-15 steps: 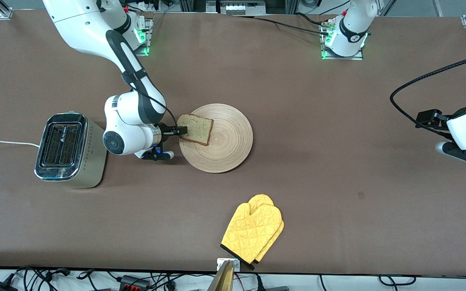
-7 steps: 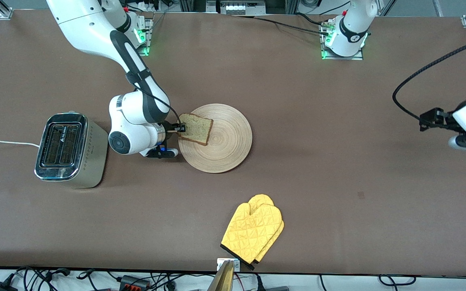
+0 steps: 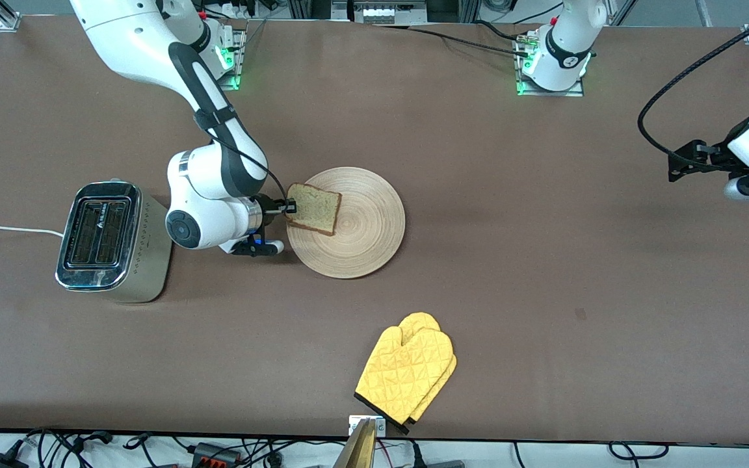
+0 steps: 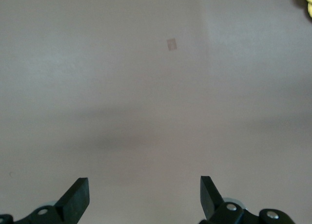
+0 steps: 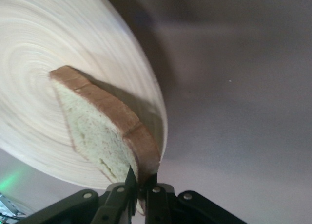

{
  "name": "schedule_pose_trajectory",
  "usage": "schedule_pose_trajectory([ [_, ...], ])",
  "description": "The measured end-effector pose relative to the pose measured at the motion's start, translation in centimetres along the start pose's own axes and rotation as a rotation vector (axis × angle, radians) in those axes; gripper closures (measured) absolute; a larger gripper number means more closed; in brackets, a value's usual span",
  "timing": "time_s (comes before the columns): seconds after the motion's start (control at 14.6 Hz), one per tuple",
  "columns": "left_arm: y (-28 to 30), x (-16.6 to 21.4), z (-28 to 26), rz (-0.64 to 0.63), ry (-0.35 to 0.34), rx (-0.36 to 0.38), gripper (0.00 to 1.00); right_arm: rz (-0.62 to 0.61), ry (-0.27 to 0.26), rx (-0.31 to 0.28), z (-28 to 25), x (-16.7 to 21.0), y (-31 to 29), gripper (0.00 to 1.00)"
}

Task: Move plate and put bread in toaster
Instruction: 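Lift the bread and carry it above the toaster slot with the right gripper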

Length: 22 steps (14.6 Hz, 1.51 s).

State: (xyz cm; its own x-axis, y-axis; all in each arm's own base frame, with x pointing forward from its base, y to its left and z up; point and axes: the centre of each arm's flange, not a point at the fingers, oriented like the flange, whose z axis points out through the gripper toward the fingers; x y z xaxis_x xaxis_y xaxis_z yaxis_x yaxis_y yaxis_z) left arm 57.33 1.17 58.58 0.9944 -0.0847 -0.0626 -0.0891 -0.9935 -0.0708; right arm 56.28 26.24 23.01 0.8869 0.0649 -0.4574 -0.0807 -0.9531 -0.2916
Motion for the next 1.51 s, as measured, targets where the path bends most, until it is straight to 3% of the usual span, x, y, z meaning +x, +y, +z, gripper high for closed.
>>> schedule_pose_trajectory([
  [0.14, -0.2, 0.3, -0.6, -0.005, 0.01, -0.015, 0.0, -0.023, 0.034, 0.009, -2.9, -0.6, -1.1, 0.91],
  [0.27, -0.3, 0.3, -0.7, -0.01, 0.008, -0.018, 0.0, -0.042, 0.05, -0.018, -7.6, -1.5, -1.0, 0.91],
  [0.69, -0.3, -0.2, -0.9, -0.015, -0.008, -0.043, 0.0, 0.002, 0.063, -0.223, -23.7, -4.8, 4.7, 0.91],
  [0.82, 0.3, -0.5, -1.1, -0.007, -0.014, -0.043, 0.0, 0.053, 0.075, -0.295, -26.1, -5.0, 7.9, 0.91],
  [1.03, 0.8, -1.0, -1.2, 0.001, -0.034, -0.043, 0.0, 0.117, 0.072, -0.322, -28.3, -5.1, 12.8, 0.91],
  [1.17, 1.0, -1.4, -1.1, 0.003, -0.061, -0.044, 0.0, 0.115, 0.056, -0.349, -30.2, -6.0, 14.9, 0.91],
  [1.37, 1.0, -1.1, -1.4, 0.003, -0.032, -0.042, 0.0, 0.073, 0.074, -0.46, -34.3, -8.0, 15.4, 0.91],
  [1.51, 1.0, -1.0, -1.5, 0.005, -0.021, -0.041, 0.0, 0.069, 0.07, -0.474, -34.9, -8.1, 16.6, 0.91],
])
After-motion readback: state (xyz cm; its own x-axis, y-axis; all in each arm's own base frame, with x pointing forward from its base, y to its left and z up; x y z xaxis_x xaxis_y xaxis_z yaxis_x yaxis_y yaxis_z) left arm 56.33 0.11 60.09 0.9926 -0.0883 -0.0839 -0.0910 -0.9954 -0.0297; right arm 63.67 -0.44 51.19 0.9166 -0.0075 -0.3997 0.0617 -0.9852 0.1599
